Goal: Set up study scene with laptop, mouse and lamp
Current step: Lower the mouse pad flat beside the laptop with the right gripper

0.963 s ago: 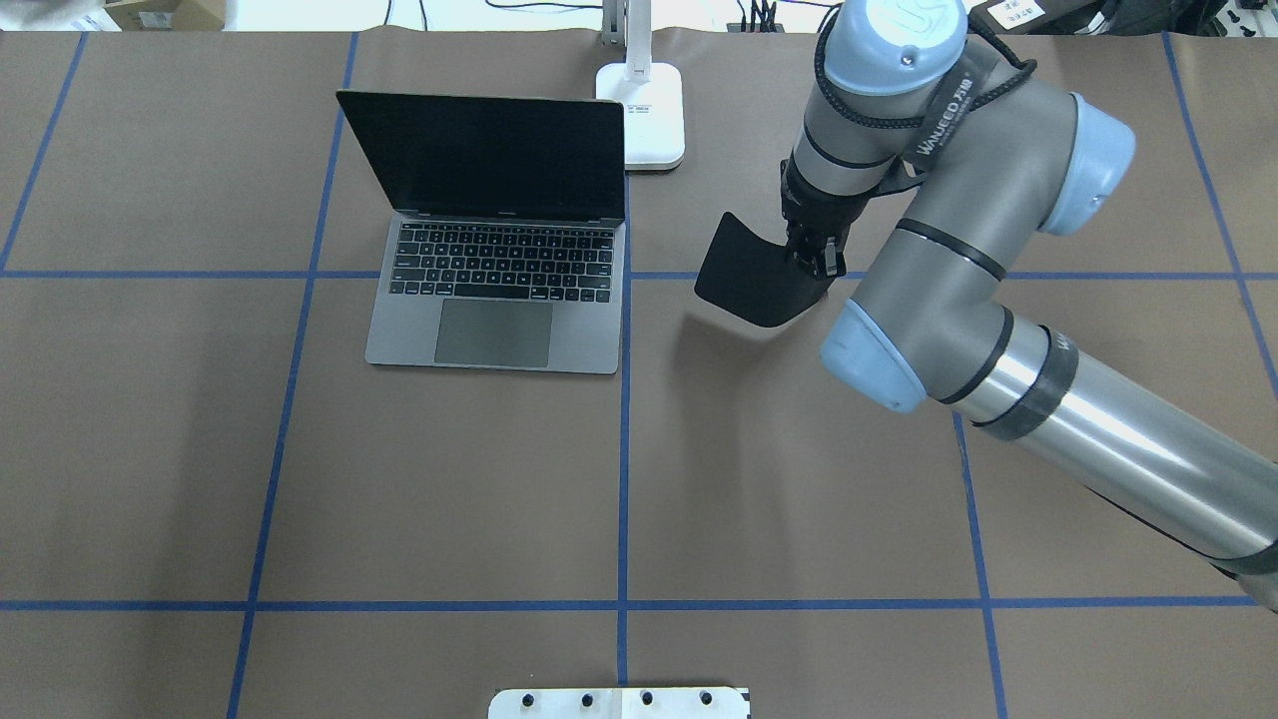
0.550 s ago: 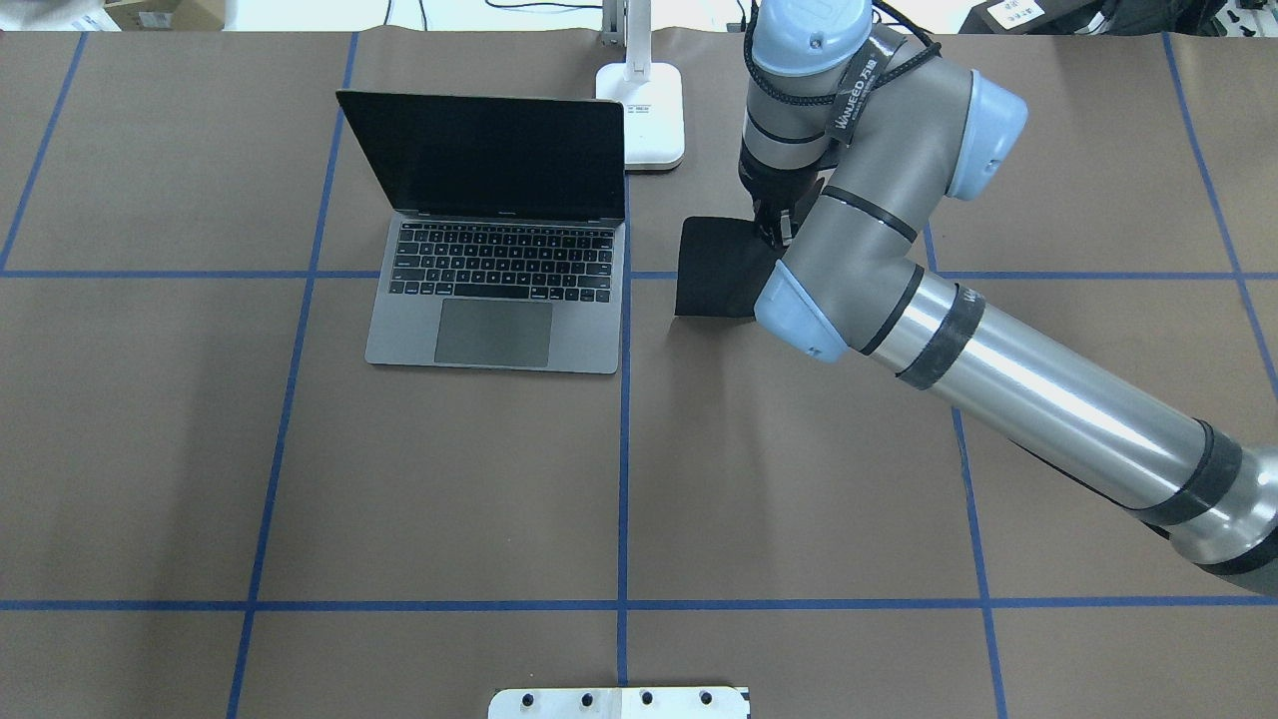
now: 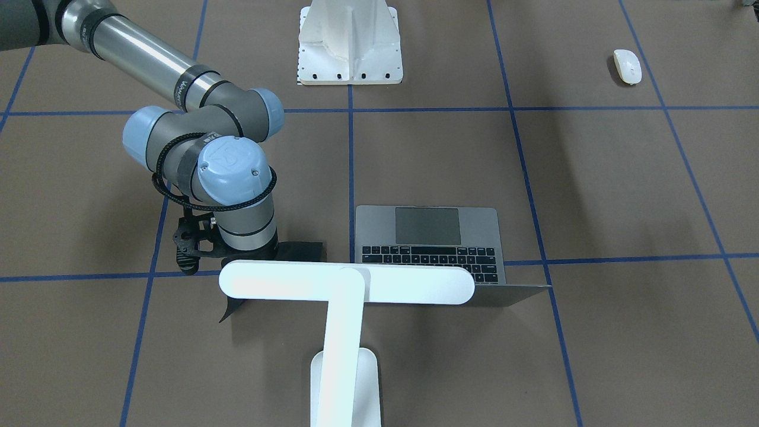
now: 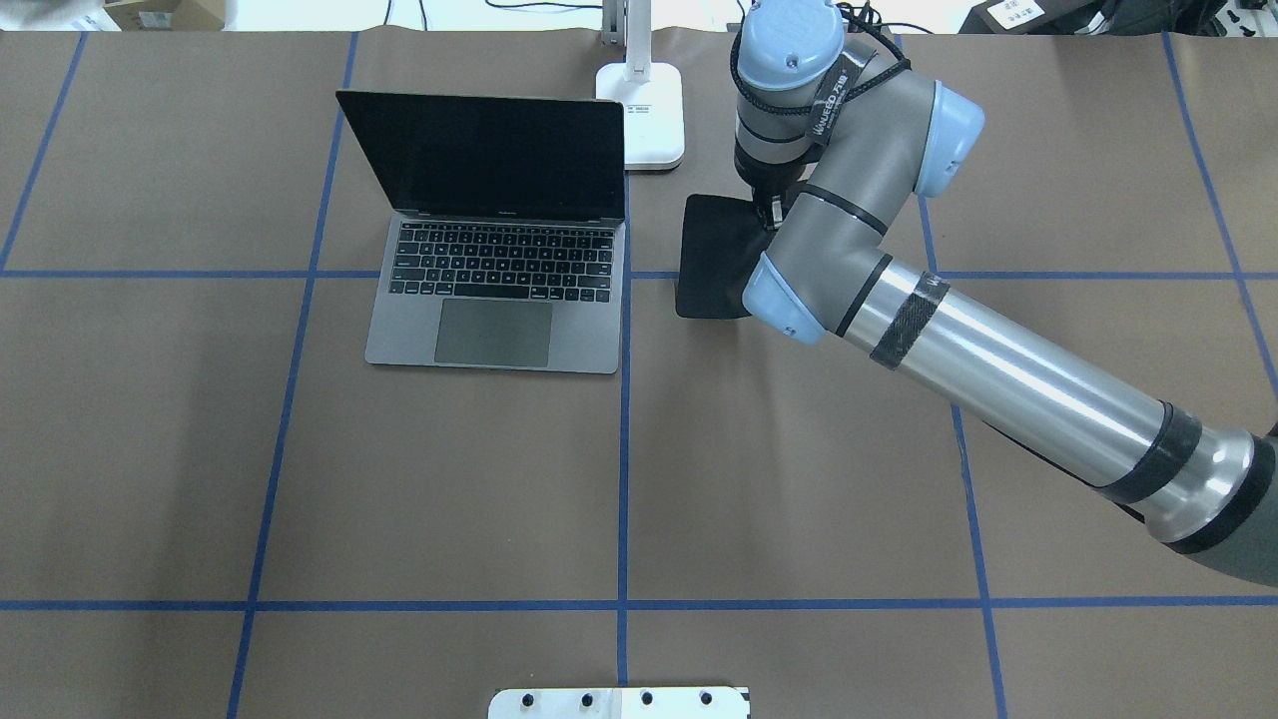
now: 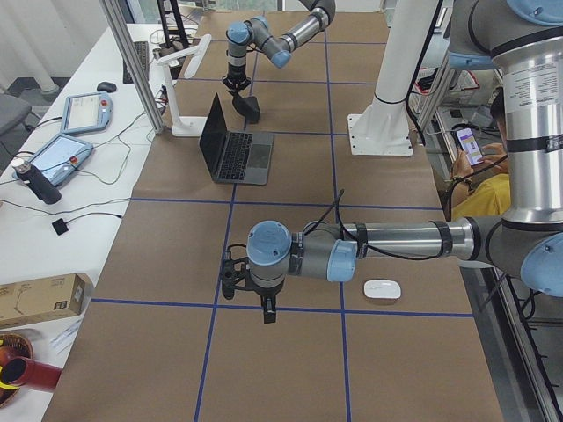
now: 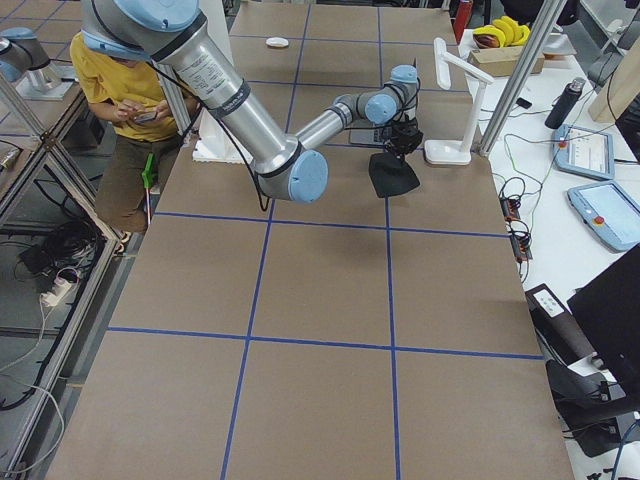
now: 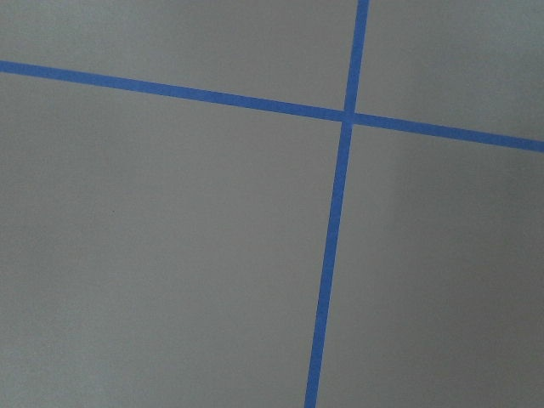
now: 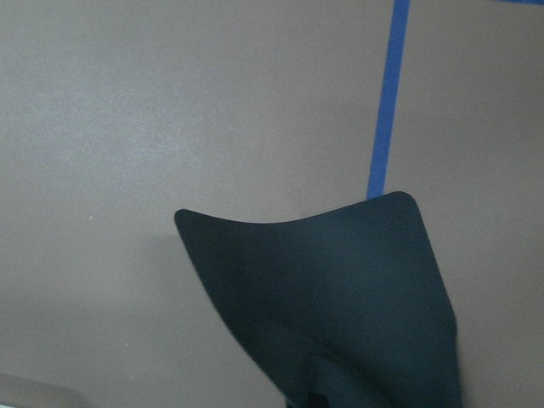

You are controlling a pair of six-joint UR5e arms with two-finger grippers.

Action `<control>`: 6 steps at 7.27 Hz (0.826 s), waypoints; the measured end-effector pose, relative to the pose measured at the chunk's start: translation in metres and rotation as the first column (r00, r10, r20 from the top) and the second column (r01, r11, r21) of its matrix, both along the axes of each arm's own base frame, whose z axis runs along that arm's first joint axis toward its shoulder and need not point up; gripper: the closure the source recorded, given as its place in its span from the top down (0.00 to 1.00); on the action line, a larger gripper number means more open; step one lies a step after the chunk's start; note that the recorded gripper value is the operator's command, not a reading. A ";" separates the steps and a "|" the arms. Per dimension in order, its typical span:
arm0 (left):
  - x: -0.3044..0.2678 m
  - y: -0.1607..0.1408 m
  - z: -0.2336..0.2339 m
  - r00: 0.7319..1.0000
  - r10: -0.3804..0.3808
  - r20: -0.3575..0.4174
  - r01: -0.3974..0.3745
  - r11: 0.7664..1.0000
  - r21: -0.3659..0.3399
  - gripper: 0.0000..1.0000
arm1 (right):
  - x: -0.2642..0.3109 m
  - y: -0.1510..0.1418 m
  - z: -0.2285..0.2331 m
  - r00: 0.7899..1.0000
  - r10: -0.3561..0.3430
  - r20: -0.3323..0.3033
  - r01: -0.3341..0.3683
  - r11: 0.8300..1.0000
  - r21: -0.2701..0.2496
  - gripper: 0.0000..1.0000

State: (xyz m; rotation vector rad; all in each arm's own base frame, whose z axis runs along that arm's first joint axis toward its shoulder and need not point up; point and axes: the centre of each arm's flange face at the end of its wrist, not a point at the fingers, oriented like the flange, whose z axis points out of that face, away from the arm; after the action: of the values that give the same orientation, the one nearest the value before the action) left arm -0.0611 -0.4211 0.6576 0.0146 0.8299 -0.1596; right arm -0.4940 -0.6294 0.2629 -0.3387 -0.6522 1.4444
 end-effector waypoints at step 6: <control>0.000 0.000 0.000 1.000 0.000 0.000 0.000 1.000 0.000 1.00 | -0.041 0.020 -0.013 0.997 0.077 0.032 -0.076 0.997 -0.016 0.00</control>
State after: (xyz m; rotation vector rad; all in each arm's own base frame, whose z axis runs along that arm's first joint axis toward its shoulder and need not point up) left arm -0.0611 -0.4210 0.6579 0.0143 0.8299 -0.1595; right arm -0.5350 -0.6091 0.2501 -0.3523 -0.6875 1.5199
